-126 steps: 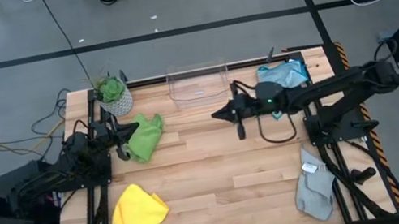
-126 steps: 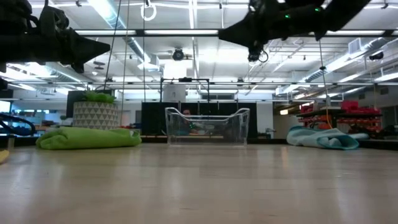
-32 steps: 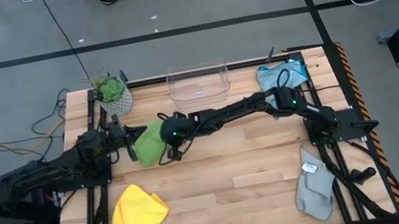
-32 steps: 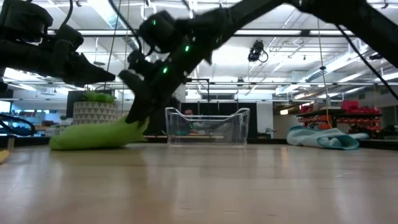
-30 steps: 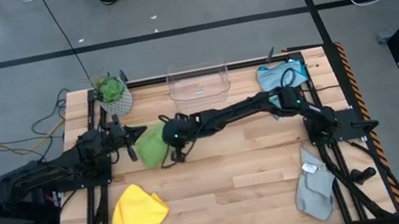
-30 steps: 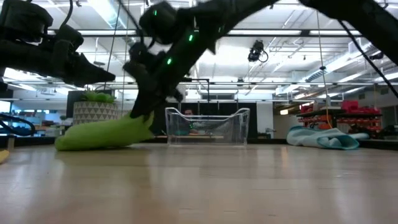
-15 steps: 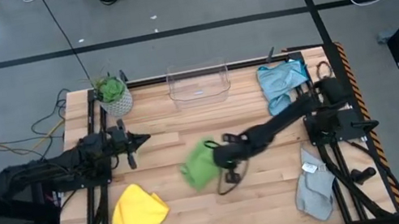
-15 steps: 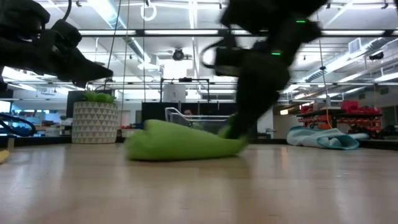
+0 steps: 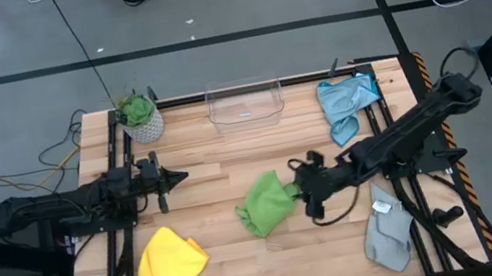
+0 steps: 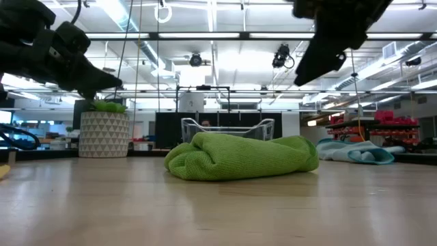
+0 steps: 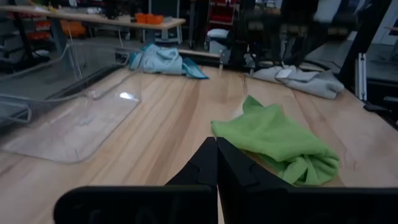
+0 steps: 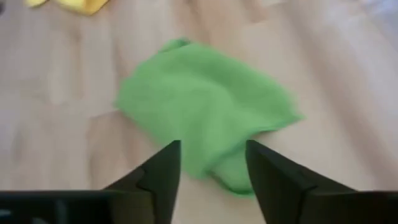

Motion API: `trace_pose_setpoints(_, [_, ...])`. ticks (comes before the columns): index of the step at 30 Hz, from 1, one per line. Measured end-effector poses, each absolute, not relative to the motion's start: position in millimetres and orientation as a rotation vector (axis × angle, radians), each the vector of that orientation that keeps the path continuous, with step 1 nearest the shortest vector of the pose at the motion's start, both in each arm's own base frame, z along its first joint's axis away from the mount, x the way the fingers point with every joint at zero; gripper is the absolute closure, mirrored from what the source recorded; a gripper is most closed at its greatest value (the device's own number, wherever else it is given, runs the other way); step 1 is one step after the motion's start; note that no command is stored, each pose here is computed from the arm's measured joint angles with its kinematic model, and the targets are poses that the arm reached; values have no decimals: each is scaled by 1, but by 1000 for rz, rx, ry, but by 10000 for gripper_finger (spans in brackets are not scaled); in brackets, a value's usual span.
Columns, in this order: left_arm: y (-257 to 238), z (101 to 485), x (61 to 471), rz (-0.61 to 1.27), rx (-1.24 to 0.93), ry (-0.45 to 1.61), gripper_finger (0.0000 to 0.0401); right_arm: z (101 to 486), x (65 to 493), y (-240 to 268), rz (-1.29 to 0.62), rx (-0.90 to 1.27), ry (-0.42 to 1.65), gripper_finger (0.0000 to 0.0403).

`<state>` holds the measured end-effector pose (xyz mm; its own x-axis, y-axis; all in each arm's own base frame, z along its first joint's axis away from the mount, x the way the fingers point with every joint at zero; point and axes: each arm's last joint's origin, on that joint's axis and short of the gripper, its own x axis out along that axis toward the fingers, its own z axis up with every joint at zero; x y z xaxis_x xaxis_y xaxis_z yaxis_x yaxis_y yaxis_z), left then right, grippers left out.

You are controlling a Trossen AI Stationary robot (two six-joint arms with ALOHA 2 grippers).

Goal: Fold microfiber towels
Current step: Fold the green microfiber cloth

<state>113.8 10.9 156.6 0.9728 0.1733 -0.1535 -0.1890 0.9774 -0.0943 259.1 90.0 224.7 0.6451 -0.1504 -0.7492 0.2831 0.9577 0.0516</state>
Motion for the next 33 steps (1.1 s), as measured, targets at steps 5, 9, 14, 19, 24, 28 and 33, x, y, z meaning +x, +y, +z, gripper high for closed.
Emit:
trace_pose_setpoints(5, [8, 155, 119, 168, -111, 158, 396, 197, 252, 79, -389, 223, 888, 173])
trace_pose_setpoints(9, [6, 155, 123, 165, -105, 155, 395, 166, 258, 69, -439, 317, 882, 164])
trace_pose_setpoints(14, [4, 153, 127, 155, -104, 174, 394, 146, 259, 58, -514, 368, 901, 176])
trace_pose_setpoints(19, [1, 153, 130, 153, -99, 167, 394, 137, 262, 55, -540, 361, 912, 256])
trace_pose_setpoints(24, [-4, 155, 133, 117, -100, 139, 395, 140, 262, 56, -506, 309, 909, 380])
trace_pose_setpoints(28, [-7, 155, 135, 118, -96, 133, 395, 165, 265, 60, -439, 259, 842, 383])
trace_pose_setpoints(33, [-10, 153, 137, 139, -88, 140, 393, 215, 269, 64, -425, 138, 759, 388])
